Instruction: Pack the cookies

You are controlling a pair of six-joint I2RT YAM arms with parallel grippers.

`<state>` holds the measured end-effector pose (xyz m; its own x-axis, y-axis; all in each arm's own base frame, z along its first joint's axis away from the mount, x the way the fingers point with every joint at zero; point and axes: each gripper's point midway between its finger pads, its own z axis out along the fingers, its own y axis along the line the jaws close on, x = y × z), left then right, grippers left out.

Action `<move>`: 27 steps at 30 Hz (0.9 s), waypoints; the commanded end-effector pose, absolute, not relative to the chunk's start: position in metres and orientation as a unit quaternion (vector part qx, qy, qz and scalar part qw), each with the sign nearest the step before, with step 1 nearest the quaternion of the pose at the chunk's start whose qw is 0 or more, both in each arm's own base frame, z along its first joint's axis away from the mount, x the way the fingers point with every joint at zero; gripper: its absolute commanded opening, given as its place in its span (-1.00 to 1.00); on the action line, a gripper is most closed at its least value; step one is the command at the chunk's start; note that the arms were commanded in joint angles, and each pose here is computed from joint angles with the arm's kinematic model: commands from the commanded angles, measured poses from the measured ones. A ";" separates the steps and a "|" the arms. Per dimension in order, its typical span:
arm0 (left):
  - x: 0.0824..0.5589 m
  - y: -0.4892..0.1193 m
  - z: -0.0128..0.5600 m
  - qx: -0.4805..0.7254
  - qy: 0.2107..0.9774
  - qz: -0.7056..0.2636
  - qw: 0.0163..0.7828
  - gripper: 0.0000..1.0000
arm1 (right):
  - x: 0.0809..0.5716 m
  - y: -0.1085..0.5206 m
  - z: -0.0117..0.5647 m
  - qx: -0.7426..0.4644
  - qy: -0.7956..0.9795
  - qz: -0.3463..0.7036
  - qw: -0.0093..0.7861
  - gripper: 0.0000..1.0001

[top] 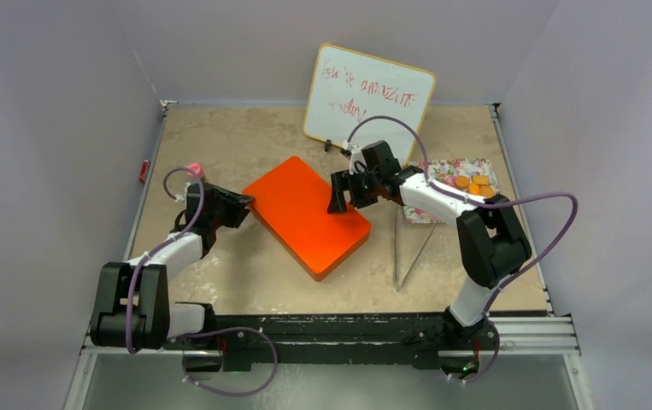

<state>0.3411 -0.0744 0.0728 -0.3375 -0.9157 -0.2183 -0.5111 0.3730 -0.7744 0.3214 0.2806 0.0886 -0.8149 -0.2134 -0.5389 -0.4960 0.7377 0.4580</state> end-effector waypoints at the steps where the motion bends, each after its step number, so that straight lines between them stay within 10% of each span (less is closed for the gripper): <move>1: 0.323 -0.063 0.036 -0.500 0.767 -0.267 0.301 -0.28 | 0.314 0.276 0.091 -0.190 0.904 0.305 0.231 0.65; 17: 0.261 -0.041 -0.017 -0.584 0.767 -0.153 0.217 -0.76 | 0.294 0.266 0.074 -0.179 0.910 0.305 0.216 0.61; 27: 0.252 -0.025 -0.008 -0.557 0.803 -0.073 0.200 -0.72 | 0.290 0.261 0.084 -0.177 0.908 0.303 0.230 0.60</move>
